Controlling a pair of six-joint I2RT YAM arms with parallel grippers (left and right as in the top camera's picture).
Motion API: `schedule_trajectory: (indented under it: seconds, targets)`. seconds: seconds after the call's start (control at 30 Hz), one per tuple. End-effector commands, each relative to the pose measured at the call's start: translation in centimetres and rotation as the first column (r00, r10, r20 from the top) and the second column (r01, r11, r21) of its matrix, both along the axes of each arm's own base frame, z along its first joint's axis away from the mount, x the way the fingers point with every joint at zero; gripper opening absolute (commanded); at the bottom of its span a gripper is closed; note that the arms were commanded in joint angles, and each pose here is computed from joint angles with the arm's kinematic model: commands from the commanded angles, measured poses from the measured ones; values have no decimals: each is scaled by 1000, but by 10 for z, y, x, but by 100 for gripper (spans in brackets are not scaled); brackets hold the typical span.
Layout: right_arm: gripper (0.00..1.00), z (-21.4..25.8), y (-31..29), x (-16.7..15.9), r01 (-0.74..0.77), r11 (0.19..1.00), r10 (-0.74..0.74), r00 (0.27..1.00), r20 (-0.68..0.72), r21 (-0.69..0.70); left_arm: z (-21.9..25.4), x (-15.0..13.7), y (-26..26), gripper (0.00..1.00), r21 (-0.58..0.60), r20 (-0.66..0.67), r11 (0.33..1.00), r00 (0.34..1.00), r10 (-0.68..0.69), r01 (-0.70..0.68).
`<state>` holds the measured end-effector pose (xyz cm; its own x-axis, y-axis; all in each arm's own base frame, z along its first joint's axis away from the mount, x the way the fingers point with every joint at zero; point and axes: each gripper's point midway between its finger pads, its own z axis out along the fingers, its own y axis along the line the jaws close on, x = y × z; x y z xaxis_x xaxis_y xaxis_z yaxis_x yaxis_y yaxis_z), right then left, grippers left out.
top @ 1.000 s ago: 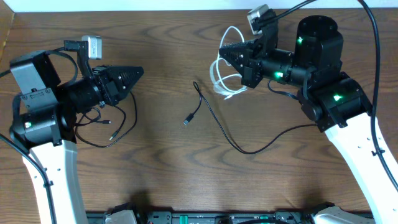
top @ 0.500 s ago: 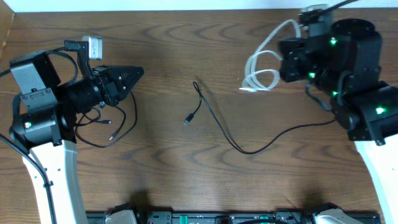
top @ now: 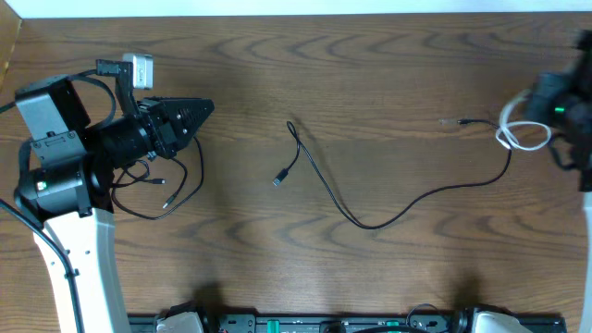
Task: Untangle cables
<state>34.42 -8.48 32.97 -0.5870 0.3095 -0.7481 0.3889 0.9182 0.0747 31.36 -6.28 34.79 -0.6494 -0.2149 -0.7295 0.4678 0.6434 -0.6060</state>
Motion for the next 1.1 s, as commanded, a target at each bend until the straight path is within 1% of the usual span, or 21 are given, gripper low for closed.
schedule_trajectory:
  seconds: [0.0, 0.03, 0.07, 0.13, 0.27, 0.37, 0.5, 0.63, 0.97, 1.07]
  targets:
    - [1, 16, -43, -16, 133, 991, -132, 991, 30, -20, 1, -2, -1, 25, 9, 19, 1000, 1000, -12, 12]
    - [1, 17, -52, -20, 164, 986, -163, 986, 32, -17, 1, -2, -1, 25, 8, 19, 1000, 1000, -12, 12]
    - [1, 21, -75, -32, 239, 971, -239, 970, 39, -19, 1, -2, -1, 25, 8, 18, 1000, 1000, -12, 12]
    - [1, 26, -98, -45, 323, 946, -322, 945, 52, -17, 1, -2, -1, 25, 8, 19, 1000, 1000, -12, 12]
    - [1, 28, -132, -70, 438, 899, -436, 898, 54, -19, 1, -2, -1, 25, 13, 24, 1000, 1000, -14, 14]
    - [1, 28, -155, -83, 532, 847, -532, 844, 73, 19, 0, -2, -1, 25, 17, 25, 1000, 1000, -18, 17]
    - [1, 30, -185, -96, 613, 790, -610, 787, 94, -5, 0, -2, -1, 25, 32, 43, 999, 999, -26, 25]
    - [1, 26, -218, -117, 705, 707, -700, 709, 87, -56, 0, -2, -1, 25, 33, 42, 999, 999, -27, 25]
    - [1, -38, -284, -156, 805, 589, -807, 583, -90, -71, 0, -2, -1, 25, 52, 64, 998, 997, -37, 34]
    - [1, -48, -299, -172, 838, 538, -842, 527, -116, -96, 0, -2, -1, 25, 52, 64, 998, 997, -37, 34]
